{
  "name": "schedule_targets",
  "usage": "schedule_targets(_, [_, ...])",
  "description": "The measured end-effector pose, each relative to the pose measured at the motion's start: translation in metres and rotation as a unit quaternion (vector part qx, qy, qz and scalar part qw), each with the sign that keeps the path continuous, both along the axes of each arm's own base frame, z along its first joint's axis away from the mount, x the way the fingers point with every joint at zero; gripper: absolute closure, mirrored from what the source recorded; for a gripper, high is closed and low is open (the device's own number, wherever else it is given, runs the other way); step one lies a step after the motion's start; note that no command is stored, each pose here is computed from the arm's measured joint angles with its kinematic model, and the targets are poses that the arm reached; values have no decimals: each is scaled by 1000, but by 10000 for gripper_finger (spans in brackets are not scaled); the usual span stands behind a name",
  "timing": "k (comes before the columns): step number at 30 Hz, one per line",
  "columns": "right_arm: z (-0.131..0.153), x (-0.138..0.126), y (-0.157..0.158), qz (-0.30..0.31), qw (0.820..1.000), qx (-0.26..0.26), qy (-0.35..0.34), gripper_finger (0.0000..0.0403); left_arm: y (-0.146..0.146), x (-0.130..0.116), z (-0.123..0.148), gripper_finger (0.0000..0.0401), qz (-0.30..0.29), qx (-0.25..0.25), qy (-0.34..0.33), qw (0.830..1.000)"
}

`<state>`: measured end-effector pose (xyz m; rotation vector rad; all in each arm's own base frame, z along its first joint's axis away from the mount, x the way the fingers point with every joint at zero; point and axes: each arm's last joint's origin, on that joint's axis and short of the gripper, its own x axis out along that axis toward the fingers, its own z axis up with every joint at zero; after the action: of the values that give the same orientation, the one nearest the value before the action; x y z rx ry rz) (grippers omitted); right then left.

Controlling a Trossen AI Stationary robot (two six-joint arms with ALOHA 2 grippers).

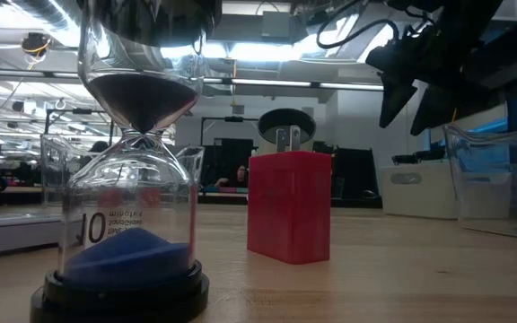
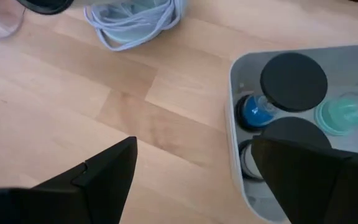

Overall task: Pick & Place Office items
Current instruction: Put the red hourglass into the gray bin

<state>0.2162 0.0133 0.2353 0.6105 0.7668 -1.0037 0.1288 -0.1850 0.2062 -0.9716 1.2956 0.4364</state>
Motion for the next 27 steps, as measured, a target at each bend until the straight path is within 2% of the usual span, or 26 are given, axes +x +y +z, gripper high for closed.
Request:
schedule_targets(14, [-2, 1, 5, 28, 996, 85, 10, 85, 0, 1, 0, 120, -32, 10, -9, 999])
schedule_targets(17, [-2, 1, 5, 31, 995, 95, 10, 85, 1, 1, 0, 120, -32, 13, -12, 999])
schedule_targets(27, [-2, 2, 6, 32, 995, 97, 3, 85, -3, -7, -1, 111, -84, 22, -8, 996])
